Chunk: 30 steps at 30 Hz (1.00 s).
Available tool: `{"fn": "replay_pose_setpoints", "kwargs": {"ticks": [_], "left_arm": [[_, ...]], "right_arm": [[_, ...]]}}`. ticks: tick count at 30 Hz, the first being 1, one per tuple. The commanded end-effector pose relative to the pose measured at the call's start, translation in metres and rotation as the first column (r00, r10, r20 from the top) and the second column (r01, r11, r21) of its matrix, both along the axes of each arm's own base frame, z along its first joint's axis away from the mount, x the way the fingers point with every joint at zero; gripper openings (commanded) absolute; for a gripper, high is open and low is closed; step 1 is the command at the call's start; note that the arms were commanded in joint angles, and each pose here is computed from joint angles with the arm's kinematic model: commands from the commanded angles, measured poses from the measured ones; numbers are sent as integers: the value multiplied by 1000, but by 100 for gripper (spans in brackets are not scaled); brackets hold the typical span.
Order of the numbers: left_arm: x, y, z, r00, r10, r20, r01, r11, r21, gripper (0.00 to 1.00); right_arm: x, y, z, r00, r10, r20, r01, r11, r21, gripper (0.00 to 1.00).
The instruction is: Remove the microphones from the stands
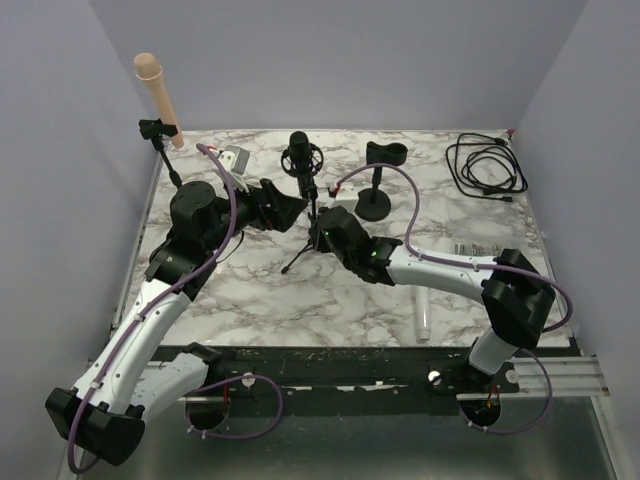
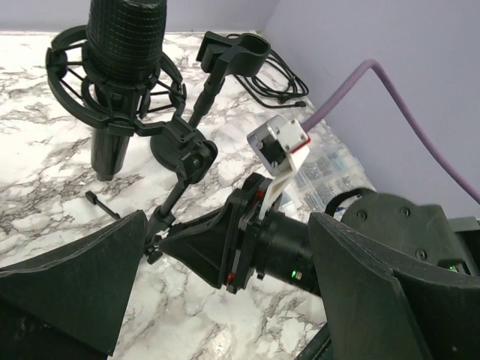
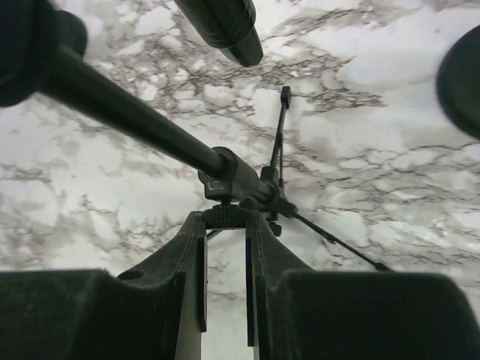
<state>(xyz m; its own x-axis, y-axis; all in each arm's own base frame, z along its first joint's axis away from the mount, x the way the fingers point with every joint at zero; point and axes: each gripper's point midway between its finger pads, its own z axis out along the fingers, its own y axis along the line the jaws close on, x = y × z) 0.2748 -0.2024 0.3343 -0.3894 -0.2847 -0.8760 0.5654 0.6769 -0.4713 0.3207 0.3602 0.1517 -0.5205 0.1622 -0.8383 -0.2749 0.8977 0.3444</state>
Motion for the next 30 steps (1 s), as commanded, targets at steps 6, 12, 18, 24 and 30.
{"fn": "replay_pose_setpoints", "kwargs": {"ticks": [6, 12, 18, 24, 30], "left_arm": [[4, 15, 6, 995, 83, 59, -83, 997, 0, 90], [5, 22, 7, 990, 116, 86, -117, 993, 8, 91], [9, 24, 4, 985, 127, 116, -132, 991, 34, 95], [18, 24, 3, 981, 126, 145, -139, 987, 86, 96], [39, 26, 14, 967, 221, 125, -241, 954, 180, 94]], "right_arm": [[4, -24, 0, 985, -81, 155, 131, 929, -345, 13], [-12, -2, 26, 986, 49, 162, -16, 980, -200, 54], [-33, -9, 66, 974, 102, 204, -92, 994, -59, 82], [-52, -49, 79, 971, 83, 223, -75, 996, -44, 83], [-74, -99, 78, 970, 23, 240, -21, 1000, -11, 85]]}}
